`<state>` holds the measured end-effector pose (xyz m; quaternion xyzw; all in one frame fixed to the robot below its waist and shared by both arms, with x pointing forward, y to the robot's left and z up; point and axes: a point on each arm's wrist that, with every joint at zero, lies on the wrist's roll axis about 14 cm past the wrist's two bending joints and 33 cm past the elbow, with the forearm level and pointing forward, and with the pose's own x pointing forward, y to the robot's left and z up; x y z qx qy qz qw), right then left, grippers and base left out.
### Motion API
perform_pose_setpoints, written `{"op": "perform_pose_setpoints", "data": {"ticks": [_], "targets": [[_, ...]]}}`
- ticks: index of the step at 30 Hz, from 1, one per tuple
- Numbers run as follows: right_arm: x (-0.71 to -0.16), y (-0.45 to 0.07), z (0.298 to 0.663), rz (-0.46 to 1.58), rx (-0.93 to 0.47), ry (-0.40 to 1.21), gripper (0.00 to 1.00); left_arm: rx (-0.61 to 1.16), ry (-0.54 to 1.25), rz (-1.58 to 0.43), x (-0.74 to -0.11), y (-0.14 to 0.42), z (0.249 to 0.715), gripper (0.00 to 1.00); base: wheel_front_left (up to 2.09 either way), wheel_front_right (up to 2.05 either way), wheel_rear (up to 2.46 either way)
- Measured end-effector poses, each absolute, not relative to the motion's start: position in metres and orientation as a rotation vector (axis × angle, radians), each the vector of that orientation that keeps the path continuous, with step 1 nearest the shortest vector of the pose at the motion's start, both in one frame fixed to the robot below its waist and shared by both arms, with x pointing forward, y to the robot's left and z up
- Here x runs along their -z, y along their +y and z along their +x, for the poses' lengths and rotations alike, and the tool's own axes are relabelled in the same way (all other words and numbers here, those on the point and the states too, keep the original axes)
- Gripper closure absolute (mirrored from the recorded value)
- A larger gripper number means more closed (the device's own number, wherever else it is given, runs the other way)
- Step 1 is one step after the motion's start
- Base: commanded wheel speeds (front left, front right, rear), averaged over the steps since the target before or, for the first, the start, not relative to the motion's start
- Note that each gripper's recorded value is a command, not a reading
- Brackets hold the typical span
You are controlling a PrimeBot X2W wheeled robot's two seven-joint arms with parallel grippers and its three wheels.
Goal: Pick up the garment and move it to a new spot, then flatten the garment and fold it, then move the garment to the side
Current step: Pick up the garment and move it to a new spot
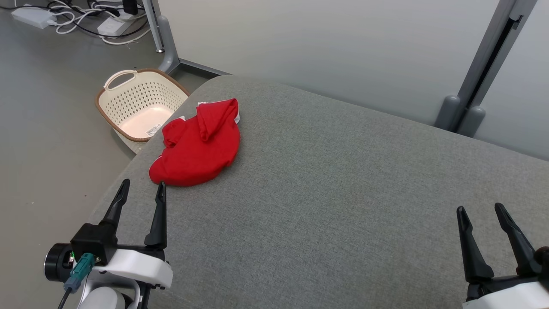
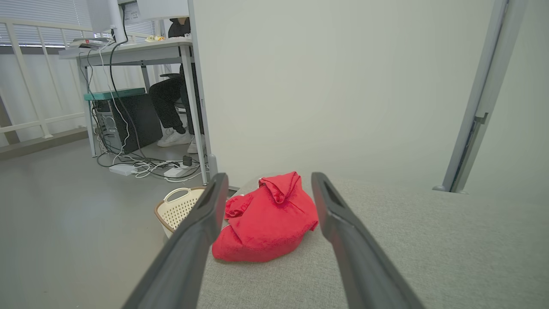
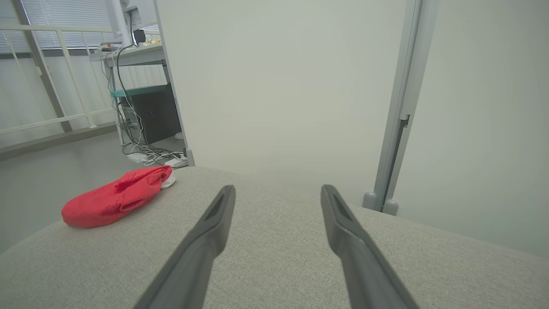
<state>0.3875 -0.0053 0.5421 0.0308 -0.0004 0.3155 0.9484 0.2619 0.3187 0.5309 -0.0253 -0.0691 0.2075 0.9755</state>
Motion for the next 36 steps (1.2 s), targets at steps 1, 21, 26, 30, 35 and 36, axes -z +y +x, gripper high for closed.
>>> {"op": "perform_pose_setpoints", "data": {"ticks": [1, 21, 26, 30, 35, 36], "targets": [[-0.542, -0.005, 0.388, 0.066, -0.641, -0.001, 0.0, -0.419, -0.139, -0.049, -0.531, 0.319, 0.262, 0.0, 0.0, 0.0, 0.0], [-0.522, -0.034, 0.446, 0.068, -0.572, 0.026, 0.0, -0.359, 0.053, -0.105, -0.479, 0.313, 0.381, 0.0, 0.0, 0.0, 0.0], [-0.495, -0.053, 0.465, 0.077, -0.518, 0.077, 0.0, -0.368, 0.24, -0.14, -0.419, 0.32, 0.413, 0.0, 0.0, 0.0, 0.0], [-0.475, -0.068, 0.475, 0.081, -0.475, 0.11, 0.0, -0.4, 0.4, -0.168, -0.369, 0.327, 0.418, 0.0, 0.0, 0.0, 0.0], [-0.457, -0.09, 0.478, 0.077, -0.411, 0.147, 0.0, -0.408, 0.485, -0.174, -0.342, 0.33, 0.43, 0.0, 0.0, 0.0, 0.0], [-0.455, -0.094, 0.479, 0.076, -0.402, 0.151, 0.0, -0.406, 0.483, -0.167, -0.342, 0.331, 0.434, 0.0, 0.0, 0.0, 0.0]]}}
